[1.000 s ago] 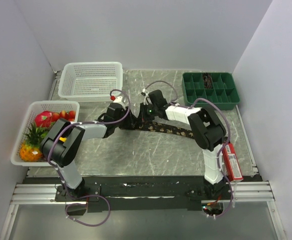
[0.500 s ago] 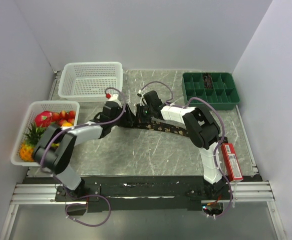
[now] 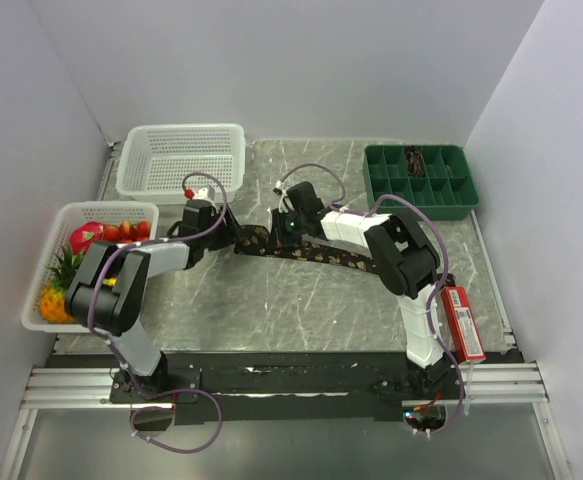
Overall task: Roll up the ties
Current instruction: Roll the tie at the center of the board.
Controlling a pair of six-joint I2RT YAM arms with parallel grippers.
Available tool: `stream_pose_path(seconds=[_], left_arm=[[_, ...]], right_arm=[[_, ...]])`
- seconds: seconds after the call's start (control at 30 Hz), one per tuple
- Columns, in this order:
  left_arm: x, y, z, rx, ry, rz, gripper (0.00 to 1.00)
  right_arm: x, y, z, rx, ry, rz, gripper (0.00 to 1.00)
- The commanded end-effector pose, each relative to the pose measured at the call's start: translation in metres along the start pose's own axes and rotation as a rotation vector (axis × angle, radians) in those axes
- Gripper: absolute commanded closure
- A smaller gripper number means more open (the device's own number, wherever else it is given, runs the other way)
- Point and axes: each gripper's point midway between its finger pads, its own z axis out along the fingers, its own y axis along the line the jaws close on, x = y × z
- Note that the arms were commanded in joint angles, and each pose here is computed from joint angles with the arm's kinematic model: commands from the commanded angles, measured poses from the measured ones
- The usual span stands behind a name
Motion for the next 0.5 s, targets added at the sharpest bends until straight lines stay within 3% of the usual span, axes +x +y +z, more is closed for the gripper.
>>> stream_pose_path(seconds=[0.0,0.17,0.27,0.3,0.47], left_arm=[[0.010,-0.011,0.011,0.102,0.031,-0.007,0.38],[0.020,-0.011,0.018,0.172,0.043,-0.061,0.48],[0.022,-0.010,0.022,0.185,0.045,-0.073,0.80],[0.021,-0.008,0.022,0.178,0.042,-0.074,0.97],[0.007,-0.001,0.016,0.105,0.012,-0.031,0.99]], right_arm=[[-0.001,0.013,-0.006,-0.015,0.014,-0.020,1.00],[-0.002,0.013,-0.006,-0.014,0.015,-0.021,1.00],[-0.003,0.013,-0.007,-0.011,0.013,-0.020,1.00],[-0.002,0.013,-0.007,-0.011,0.015,-0.020,1.00],[-0.011,0.017,-0.017,-0.005,-0.011,-0.027,1.00]])
